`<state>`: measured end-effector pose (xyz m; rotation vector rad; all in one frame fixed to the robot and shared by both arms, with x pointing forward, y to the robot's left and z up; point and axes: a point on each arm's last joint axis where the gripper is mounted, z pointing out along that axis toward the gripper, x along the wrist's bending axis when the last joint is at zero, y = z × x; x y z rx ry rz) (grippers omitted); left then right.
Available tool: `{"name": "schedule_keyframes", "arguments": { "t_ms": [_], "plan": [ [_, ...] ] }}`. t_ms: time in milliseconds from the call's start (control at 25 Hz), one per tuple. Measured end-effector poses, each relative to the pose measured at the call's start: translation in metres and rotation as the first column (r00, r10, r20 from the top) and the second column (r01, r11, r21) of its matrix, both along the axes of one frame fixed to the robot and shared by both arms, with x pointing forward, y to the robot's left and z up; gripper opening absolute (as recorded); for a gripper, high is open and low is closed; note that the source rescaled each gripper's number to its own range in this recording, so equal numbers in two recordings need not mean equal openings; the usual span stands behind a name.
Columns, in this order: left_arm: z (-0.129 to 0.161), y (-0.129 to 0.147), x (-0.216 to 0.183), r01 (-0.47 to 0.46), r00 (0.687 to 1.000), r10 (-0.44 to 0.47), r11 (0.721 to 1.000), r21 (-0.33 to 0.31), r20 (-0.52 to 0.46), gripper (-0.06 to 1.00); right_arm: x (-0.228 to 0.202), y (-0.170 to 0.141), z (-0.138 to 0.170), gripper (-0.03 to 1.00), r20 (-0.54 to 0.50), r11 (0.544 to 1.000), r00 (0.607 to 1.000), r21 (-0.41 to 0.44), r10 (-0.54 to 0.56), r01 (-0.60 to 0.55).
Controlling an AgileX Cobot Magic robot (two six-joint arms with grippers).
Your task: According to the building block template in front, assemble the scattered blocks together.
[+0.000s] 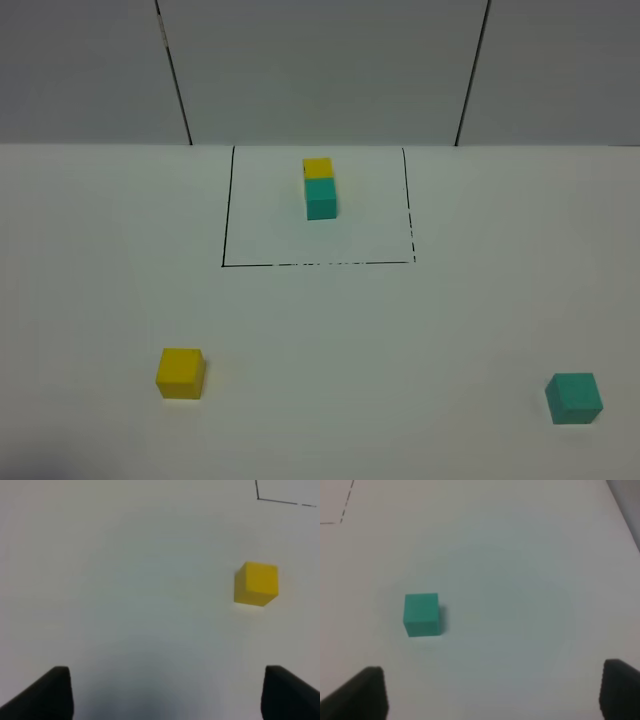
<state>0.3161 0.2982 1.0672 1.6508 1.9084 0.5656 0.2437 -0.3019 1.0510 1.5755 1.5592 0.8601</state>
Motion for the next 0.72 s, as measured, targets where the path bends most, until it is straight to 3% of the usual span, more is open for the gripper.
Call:
{"name": "schedule_keyframes", "arguments": {
  "t_ms": [200,440,600,720],
  "plan": [
    [0.014,-0.006,0.063,0.049,0.987,-0.058,0.997,-0.06,-0.152,0.72,0.0,0.0,0.0,0.71,0.0,1.0,1.0,0.0,0.0,0.0],
    [0.002,-0.024,0.133,0.152,0.925,-0.193,0.978,-0.147,-0.328,0.72,0.0,0.0,0.0,0.71,0.0,1.0,1.0,0.0,0.001,-0.001],
    [-0.017,-0.047,0.158,0.19,0.863,-0.239,0.97,-0.153,-0.445,0.72,0.0,0.0,0.0,0.71,0.0,1.0,1.0,0.0,0.001,-0.001],
    [-0.033,-0.062,0.172,0.202,0.828,-0.223,0.974,-0.099,-0.514,0.72,0.0,0.0,0.0,0.71,0.0,1.0,1.0,0.0,0.001,-0.001]
  ]
}}
